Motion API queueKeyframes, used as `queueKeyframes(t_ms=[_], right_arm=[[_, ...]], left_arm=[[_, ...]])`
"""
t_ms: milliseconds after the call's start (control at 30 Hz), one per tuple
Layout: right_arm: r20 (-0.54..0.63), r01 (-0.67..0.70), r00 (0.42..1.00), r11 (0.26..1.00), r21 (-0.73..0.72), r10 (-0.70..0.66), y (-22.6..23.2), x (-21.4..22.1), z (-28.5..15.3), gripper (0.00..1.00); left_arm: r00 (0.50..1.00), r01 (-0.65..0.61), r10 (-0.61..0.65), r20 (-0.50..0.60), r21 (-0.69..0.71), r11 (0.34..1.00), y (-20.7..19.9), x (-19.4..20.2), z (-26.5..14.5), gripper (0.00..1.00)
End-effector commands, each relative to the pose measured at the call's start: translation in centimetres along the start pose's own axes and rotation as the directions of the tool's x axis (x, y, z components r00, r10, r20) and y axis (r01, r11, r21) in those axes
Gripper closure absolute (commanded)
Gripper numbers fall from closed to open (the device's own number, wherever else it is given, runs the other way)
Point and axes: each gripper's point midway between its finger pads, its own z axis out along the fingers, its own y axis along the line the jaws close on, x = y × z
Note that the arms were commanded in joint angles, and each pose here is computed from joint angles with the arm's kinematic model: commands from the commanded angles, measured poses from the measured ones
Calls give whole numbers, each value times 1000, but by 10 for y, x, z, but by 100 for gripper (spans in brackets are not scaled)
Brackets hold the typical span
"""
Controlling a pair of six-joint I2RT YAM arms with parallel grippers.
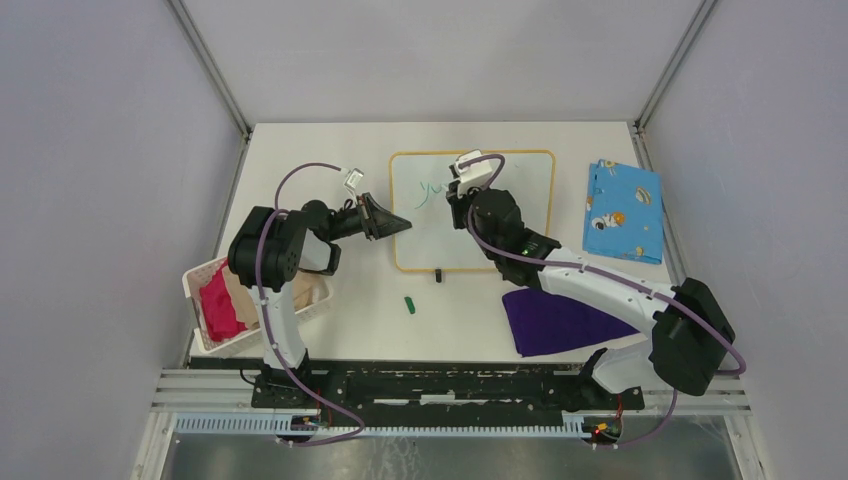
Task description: Write a sentence on the whiteboard
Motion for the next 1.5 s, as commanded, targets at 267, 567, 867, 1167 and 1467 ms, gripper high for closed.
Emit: queueKeyframes(t_ms=[267,567,867,1167,1467], right_arm=[[58,-15,998,1000,-14,16,5,-31,10,100],[33,-6,999,999,-44,8,11,-20,11,100],[8,4,1000,999,-49,-3,9,-7,7,100],[28,-15,999,998,-58,16,6,-14,-4,100],[109,-49,993,997,-57,54,-1,-47,-16,100]], left_arm=[[982,-186,182,50,86,979,-24,-19,3,72],[983,-183,179,49,85,979,-23,-18,3,72],[983,-181,178,47,85,980,-23,-17,3,72],[983,-180,176,49,84,980,-23,-17,3,72],[983,-182,179,49,84,980,-23,-18,3,71]])
